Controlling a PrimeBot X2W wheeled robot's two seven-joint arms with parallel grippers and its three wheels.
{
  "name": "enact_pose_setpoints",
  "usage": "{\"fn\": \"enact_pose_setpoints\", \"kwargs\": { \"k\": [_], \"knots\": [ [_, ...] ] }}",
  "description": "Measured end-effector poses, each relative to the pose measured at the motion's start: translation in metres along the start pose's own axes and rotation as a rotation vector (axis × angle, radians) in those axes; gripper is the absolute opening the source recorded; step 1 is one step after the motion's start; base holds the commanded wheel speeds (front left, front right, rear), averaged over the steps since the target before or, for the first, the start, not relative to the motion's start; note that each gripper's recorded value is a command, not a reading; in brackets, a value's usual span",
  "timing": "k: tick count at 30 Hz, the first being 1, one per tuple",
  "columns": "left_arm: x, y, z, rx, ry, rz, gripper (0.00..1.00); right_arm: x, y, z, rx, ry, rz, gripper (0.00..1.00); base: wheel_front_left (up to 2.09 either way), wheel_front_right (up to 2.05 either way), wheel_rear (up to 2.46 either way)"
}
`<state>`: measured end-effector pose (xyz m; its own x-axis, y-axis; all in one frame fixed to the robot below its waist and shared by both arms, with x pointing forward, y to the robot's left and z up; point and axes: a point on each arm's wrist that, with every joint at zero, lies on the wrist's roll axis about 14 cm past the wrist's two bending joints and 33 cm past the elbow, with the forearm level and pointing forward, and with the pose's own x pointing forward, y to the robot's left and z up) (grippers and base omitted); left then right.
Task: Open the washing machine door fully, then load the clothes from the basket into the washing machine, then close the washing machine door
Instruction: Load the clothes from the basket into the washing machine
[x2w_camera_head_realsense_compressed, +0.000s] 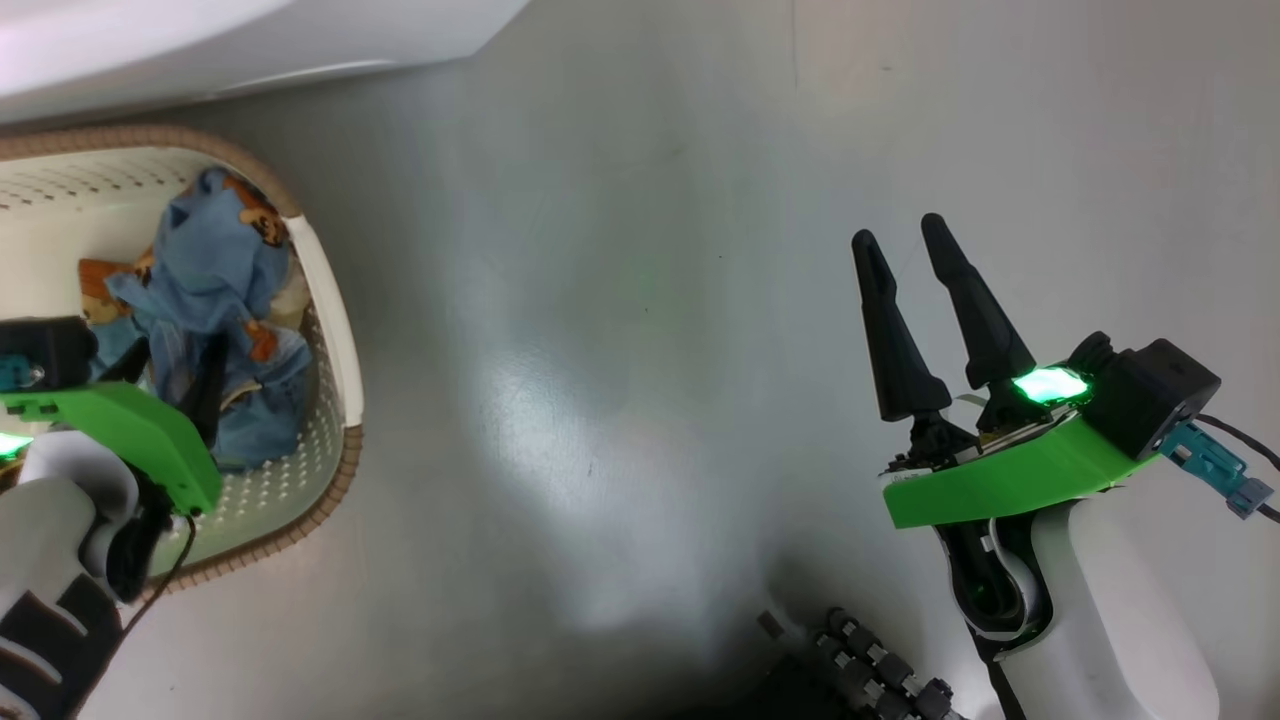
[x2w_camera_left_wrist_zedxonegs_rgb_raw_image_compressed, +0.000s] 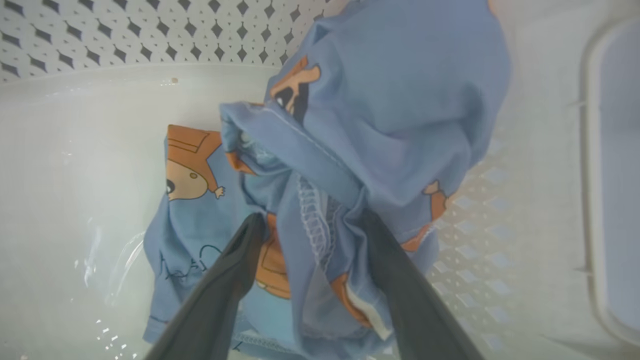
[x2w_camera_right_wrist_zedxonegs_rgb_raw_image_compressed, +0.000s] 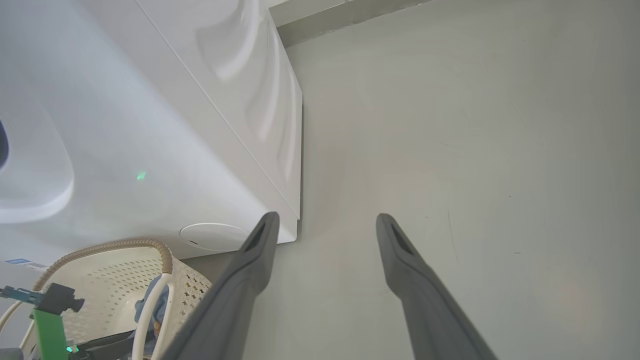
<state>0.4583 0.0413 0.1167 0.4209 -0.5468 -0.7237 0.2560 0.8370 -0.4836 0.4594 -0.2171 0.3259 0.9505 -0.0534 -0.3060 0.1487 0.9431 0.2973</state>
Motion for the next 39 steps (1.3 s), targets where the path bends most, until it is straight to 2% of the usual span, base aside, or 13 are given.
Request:
{"fn": "enact_pose_setpoints", "kwargs": {
  "k": [1, 2, 3, 4, 5, 13, 23, 29, 39],
  "knots": [
    [0.001, 0.001, -0.001, -0.005, 0.006, 0.0, 1.0, 0.0, -0.001, -0.001, -0.001, 0.002, -0.001, 1.0, 0.0, 0.0, 0.0],
    [0.002, 0.001, -0.001, -0.011, 0.012, 0.0, 0.89, 0.0, -0.001, -0.001, -0.002, 0.004, -0.002, 1.0, 0.0, 0.0, 0.0],
    [0.002, 0.001, -0.001, -0.011, 0.012, 0.0, 0.49, 0.0, -0.001, -0.001, -0.002, 0.004, -0.002, 1.0, 0.0, 0.0, 0.0],
    [0.002, 0.001, -0.001, -0.019, 0.013, 0.001, 0.28, 0.0, -0.001, -0.002, -0.003, 0.005, -0.003, 1.0, 0.0, 0.0, 0.0],
    [0.002, 0.002, -0.001, -0.028, 0.011, 0.003, 0.0, 0.0, -0.001, -0.002, -0.003, 0.005, -0.002, 1.0, 0.0, 0.0, 0.0],
    [-0.008, -0.001, 0.008, -0.059, -0.006, 0.011, 0.0, 0.001, 0.004, 0.005, -0.002, -0.015, 0.011, 1.0, 0.0, 0.0, 0.0],
    [-0.045, 0.005, 0.049, -0.105, -0.13, 0.066, 0.0, -0.001, 0.018, 0.025, 0.001, -0.06, 0.043, 1.0, 0.0, 0.0, 0.0],
    [-0.081, 0.005, 0.069, -0.084, -0.22, 0.095, 0.0, -0.007, 0.029, 0.039, -0.001, -0.09, 0.068, 1.0, 0.0, 0.0, 0.0],
    [-0.143, -0.016, 0.101, 0.0, -0.385, 0.108, 0.0, -0.031, 0.04, 0.053, 0.015, -0.113, 0.085, 1.0, 0.0, 0.0, 0.0]
  ]
}}
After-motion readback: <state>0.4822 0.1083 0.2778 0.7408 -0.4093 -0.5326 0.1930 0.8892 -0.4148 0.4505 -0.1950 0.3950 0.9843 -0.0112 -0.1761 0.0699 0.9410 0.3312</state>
